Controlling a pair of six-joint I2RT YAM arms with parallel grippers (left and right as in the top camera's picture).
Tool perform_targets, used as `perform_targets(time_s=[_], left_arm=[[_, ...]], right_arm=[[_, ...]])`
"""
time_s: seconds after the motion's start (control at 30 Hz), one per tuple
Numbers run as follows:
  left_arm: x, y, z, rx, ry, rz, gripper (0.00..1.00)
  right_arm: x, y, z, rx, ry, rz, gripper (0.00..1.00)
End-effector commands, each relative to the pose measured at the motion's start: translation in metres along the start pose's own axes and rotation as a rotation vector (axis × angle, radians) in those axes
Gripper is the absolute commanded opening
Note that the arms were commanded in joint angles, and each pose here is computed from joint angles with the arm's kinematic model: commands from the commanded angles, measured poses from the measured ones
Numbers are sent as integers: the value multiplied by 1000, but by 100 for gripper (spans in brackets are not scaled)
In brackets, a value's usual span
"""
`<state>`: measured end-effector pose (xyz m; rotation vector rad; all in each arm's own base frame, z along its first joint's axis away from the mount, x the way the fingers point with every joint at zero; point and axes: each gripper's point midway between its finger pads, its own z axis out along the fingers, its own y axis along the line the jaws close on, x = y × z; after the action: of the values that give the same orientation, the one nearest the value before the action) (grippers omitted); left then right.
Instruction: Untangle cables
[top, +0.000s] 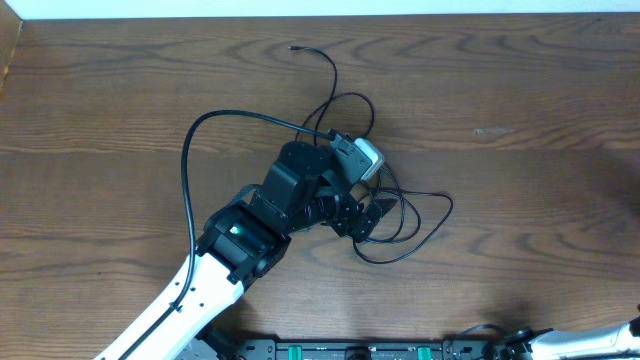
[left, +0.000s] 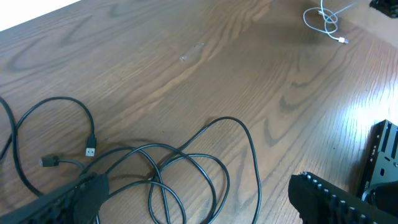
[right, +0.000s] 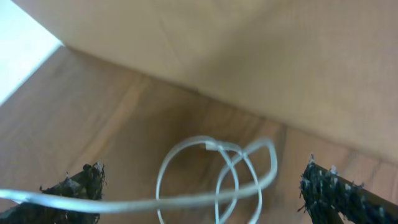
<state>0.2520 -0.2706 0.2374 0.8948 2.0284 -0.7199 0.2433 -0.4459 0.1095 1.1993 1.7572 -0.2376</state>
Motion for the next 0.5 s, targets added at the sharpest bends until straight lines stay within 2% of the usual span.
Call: perform_targets(time_s=[0.0,0.47], left_arm=[[3,1,2,-7,10,1,97],[3,1,2,-7,10,1,97]], right_arm=[[14,-4,1,28,64,32,99],[73,-6,-8,99,289,240,99]])
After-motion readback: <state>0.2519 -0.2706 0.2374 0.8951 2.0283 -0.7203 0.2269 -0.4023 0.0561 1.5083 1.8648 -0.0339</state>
